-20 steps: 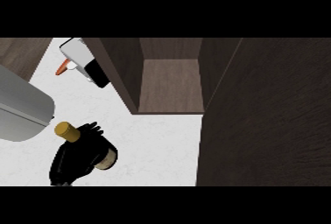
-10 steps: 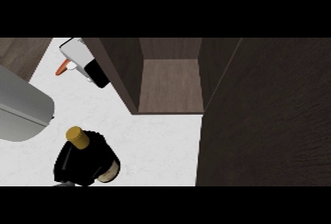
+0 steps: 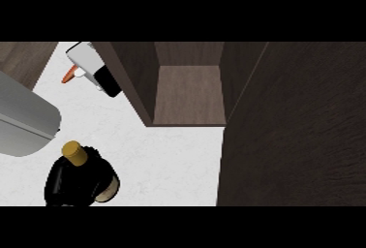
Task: Pick up the wine, place it into the cabinet and close the cabinet
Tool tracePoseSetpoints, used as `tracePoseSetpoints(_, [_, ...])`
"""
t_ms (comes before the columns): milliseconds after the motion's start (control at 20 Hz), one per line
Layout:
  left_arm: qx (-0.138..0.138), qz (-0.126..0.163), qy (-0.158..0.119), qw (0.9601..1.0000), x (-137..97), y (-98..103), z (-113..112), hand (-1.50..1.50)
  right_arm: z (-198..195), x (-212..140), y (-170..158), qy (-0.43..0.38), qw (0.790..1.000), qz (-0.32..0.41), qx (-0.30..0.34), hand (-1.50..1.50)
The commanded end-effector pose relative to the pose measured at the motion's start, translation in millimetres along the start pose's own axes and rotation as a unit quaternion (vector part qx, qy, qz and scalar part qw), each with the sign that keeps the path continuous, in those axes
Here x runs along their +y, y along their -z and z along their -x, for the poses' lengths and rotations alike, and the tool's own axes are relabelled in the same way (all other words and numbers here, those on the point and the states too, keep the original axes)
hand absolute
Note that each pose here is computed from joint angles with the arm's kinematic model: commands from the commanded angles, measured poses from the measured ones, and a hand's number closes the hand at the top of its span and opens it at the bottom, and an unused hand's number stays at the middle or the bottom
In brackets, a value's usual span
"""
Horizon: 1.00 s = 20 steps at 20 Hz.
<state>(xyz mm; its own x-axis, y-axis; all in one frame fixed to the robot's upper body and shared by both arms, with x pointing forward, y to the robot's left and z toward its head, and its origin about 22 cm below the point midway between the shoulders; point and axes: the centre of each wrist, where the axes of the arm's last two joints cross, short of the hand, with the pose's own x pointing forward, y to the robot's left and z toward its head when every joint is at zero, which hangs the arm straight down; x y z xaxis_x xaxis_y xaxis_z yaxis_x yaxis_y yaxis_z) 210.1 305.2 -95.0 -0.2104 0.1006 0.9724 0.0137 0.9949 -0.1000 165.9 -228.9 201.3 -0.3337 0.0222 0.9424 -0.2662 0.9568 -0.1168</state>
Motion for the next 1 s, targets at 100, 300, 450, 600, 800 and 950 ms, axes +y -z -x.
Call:
tracePoseSetpoints(100, [-0.068, -0.028, 0.045, 0.9962, 11.9, 7.1, -26.4, 1.50, -25.7, 4.5, -30.6, 0.022, 0.999, -0.016, -0.026, -1.50])
tracePoseSetpoints(300, [-0.091, -0.007, -0.010, 0.9958, -3.2, 2.6, -39.2, 1.50, -10.1, 8.2, -26.3, 0.029, 0.999, -0.017, -0.018, -1.50])
tracePoseSetpoints(450, [-0.090, 0.012, -0.021, 0.9956, -37.9, 16.0, -63.9, 1.50, -23.1, -3.1, -9.6, 0.025, 0.999, -0.018, -0.022, -1.50])
tracePoseSetpoints(600, [-0.079, 0.030, -0.040, 0.9956, -43.1, 25.6, -96.1, 1.50, -13.1, 8.3, -16.3, 0.028, 0.999, -0.015, -0.024, -1.50])
tracePoseSetpoints(800, [-0.071, 0.046, -0.024, 0.9961, -77.5, 25.3, -116.4, 1.50, -19.3, 7.9, -12.2, 0.028, 0.999, -0.021, -0.018, -1.50])
tracePoseSetpoints(950, [-0.070, 0.058, -0.027, 0.9955, -86.9, 12.1, -124.7, 1.50, -27.3, 1.3, -19.6, 0.026, 0.999, -0.025, -0.021, -1.50])
